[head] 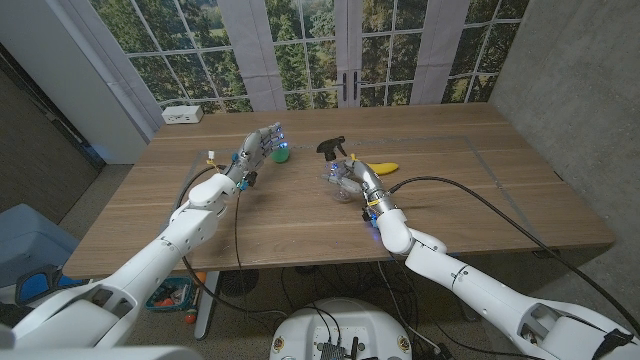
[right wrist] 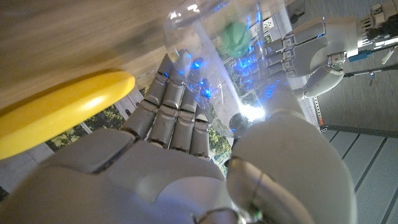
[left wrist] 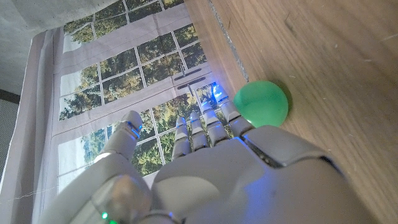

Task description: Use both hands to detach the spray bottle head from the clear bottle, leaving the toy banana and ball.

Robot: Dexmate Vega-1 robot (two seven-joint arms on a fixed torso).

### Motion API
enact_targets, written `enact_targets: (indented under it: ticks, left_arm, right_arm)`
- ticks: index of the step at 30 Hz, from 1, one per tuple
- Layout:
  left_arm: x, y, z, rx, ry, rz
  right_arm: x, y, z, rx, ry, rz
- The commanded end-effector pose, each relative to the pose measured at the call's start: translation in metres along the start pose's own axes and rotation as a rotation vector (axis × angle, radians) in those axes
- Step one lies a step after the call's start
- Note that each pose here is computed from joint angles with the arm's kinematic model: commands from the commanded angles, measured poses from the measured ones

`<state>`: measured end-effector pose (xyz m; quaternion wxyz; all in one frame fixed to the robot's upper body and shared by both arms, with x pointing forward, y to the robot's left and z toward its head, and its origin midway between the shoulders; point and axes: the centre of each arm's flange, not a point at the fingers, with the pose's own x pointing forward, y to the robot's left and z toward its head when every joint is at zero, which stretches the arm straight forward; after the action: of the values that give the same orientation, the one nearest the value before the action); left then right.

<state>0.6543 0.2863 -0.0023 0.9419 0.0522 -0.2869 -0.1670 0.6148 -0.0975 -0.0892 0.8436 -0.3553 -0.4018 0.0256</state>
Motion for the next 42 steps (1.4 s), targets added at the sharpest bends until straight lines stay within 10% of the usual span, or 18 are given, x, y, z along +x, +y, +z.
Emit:
enact_targets:
  ticks: [1, 42]
  left_arm:
    - [0.009, -0.005, 0.025, 0.111, 0.056, -0.124]
    - [0.023, -0.045, 0.096, 0.599, 0.065, -0.31]
  right_arm:
    - [-0.004, -0.018, 0.007, -0.172, -0.029, -0.104]
    - [0.002, -0.021, 0.01, -0.352, -0.072, -0.108]
